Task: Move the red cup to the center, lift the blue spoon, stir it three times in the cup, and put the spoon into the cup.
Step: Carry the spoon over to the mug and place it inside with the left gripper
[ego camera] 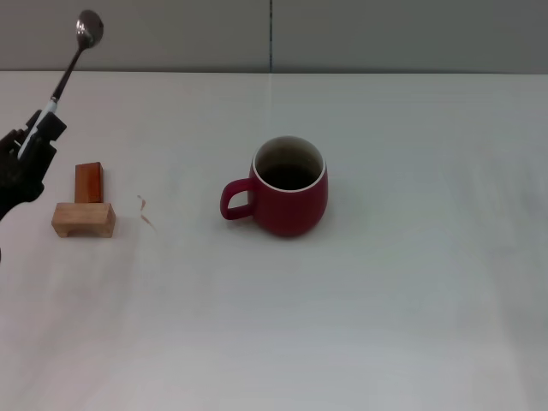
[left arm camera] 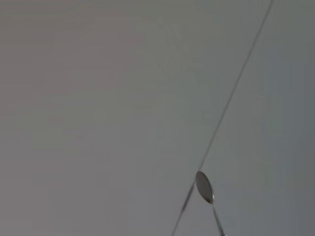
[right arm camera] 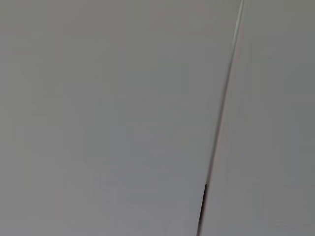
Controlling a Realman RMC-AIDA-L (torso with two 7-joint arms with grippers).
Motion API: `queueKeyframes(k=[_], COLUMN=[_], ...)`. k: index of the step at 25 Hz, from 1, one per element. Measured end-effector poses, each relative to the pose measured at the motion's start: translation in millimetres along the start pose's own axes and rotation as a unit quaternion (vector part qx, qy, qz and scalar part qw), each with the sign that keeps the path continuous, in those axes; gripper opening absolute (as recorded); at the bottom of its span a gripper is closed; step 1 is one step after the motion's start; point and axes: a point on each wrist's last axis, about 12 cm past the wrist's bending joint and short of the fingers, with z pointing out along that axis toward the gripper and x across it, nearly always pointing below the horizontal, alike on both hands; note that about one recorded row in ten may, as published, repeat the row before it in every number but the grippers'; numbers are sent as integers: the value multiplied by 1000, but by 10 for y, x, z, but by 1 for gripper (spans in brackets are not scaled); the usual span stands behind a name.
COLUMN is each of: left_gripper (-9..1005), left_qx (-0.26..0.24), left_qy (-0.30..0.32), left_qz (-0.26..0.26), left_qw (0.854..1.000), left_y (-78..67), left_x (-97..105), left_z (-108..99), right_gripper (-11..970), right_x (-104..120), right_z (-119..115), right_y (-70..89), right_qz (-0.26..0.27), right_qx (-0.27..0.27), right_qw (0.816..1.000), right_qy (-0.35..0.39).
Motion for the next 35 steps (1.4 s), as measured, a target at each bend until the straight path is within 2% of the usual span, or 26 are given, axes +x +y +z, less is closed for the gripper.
queueKeyframes(k=[3,4,5,6,8,9,10,11,13,14,17,19,20,21,22,24,25,26,27,29,30,31,33,34,35], left_gripper=[144,144,144,144,144,144,144,144,144,144,144,145,145,145,145,145,145,145,145,144,144,144,144,144,145], left_qx=[38,59,59,83,90,110,110,121,126,135,144,155,155,161,161,169,169,175,175,184,184,193,197,208,208], left_qy=[1,7,7,23,31,58,58,74,83,98,113,136,136,150,150,170,170,185,185,207,207,224,232,254,254], left_qz=[14,25,25,41,47,69,69,92,106,133,158,198,198,225,225,258,258,277,277,301,301,320,328,346,346], left_qw=[999,998,998,995,994,990,990,986,983,977,970,958,958,949,949,936,936,926,926,912,912,900,895,879,879], left_y=[37,52,52,68,73,78,78,68,58,29,-12,-79,-79,-130,-130,-206,-206,-262,-262,-348,-348,-422,-455,-543,-543], left_x=[-216,-351,-351,-510,-566,-720,-720,-836,-903,-1020,-1121,-1260,-1260,-1349,-1349,-1449,-1449,-1511,-1511,-1577,-1577,-1603,-1610,-1608,-1608], left_z=[78,117,117,169,188,246,246,288,313,364,423,521,521,584,584,661,661,708,708,764,764,807,827,876,876], right_gripper=[721,721,721,721,721,721,721,721,721,721,721,721,721,721,721,721,720,720,720,720,720,720,720,720,720], right_x=[12,16,16,19,21,26,26,27,30,31,33,34,34,35,35,39,39,41,42,47,47,49,50,50,50], right_z=[-28,-47,-47,-69,-76,-96,-96,-105,-121,-126,-130,-132,-132,-136,-136,-145,-145,-147,-150,-161,-161,-164,-165,-165,-165], right_y=[-6,-12,-12,-15,-14,-17,-17,-19,-19,-17,-21,-23,-23,-25,-25,-29,-29,-31,-33,-42,-42,-45,-47,-49,-49], right_qz=[1,1,1,2,3,4,4,4,6,8,8,7,7,7,7,7,7,7,7,7,7,7,7,8,8], right_qx=[1,3,3,4,4,5,5,6,7,8,9,9,9,9,9,10,10,10,11,13,13,14,15,16,16], right_qw=[1000,1000,1000,1000,1000,1000,1000,1000,1000,1000,1000,1000,1000,1000,1000,1000,1000,1000,1000,1000,1000,1000,1000,1000,1000], right_qy=[2,2,2,1,1,1,1,0,0,0,0,1,1,1,1,2,2,2,2,4,4,4,4,4,4])
